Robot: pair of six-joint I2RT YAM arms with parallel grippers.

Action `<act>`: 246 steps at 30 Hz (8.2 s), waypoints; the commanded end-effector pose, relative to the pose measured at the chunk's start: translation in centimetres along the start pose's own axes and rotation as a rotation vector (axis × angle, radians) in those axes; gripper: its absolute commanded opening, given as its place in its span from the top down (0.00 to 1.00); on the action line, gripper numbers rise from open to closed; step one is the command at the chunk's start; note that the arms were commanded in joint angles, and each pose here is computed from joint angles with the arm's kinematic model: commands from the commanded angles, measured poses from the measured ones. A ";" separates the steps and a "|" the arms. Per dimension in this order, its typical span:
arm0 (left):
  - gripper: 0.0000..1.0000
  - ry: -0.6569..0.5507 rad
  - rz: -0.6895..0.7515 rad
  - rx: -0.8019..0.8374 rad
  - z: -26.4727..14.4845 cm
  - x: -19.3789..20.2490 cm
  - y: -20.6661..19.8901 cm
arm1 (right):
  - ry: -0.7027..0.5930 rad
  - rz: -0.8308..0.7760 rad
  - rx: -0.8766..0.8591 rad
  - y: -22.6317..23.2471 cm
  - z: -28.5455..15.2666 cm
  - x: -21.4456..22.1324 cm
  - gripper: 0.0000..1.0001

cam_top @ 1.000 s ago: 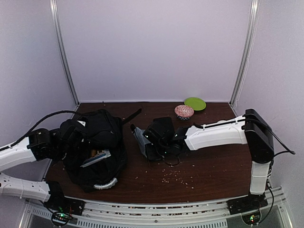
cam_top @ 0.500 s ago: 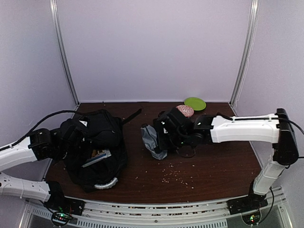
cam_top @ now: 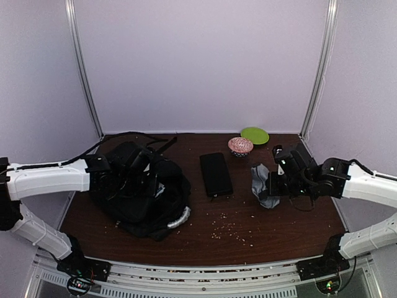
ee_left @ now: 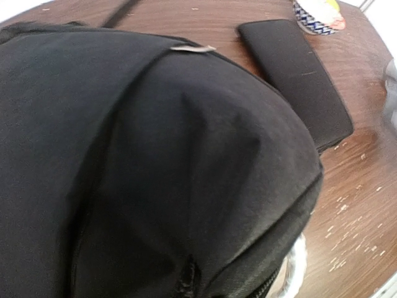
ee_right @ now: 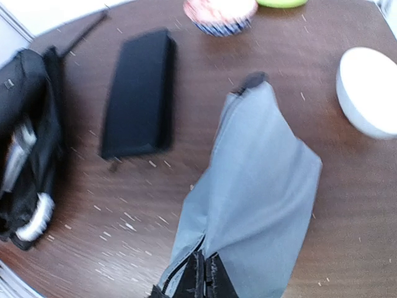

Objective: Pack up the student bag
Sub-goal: Place the personal item at the center of the board, then pick up the personal item from the center of the board, then place the personal item in the student bag, then pick up the personal item from the center of the board.

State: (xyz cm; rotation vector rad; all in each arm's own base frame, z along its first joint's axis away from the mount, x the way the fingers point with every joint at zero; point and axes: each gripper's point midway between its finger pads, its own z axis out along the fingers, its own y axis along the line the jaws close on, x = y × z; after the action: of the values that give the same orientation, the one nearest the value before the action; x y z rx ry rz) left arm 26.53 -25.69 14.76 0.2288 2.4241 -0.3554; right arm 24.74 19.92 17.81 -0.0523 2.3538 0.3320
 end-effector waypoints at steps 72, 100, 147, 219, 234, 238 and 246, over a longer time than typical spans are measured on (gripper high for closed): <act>1.00 -0.267 0.107 0.025 -10.1 -7.1 0.0 | -0.005 -0.326 -0.618 14.3 -7.8 2.4 1.00; 1.00 -0.289 0.071 0.257 -12.9 -5.4 -1.6 | 0.135 -0.456 -0.522 30.5 4.1 3.7 1.00; 1.00 -0.255 0.089 0.300 -11.1 -3.4 -2.1 | -0.027 -0.068 -0.702 30.0 4.1 -1.6 0.34; 1.00 -0.134 0.033 0.045 -4.1 -1.1 0.5 | -0.083 0.173 -0.133 5.3 12.2 -0.5 0.25; 1.00 -0.084 0.039 0.011 -2.7 1.5 1.9 | 0.004 0.372 -0.229 4.6 19.7 -1.2 0.38; 1.00 -0.086 0.051 0.008 -2.6 1.3 1.8 | 0.029 0.394 -0.262 5.1 20.4 -0.3 0.42; 1.00 -0.071 0.061 0.002 -2.1 1.6 1.7 | 0.072 0.409 -0.237 4.3 21.1 1.7 0.66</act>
State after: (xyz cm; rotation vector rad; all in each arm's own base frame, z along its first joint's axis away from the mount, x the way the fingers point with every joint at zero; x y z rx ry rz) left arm 23.87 -25.04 16.47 0.3061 2.3187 -0.4558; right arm 37.91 29.76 4.15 0.2950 2.3510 0.8097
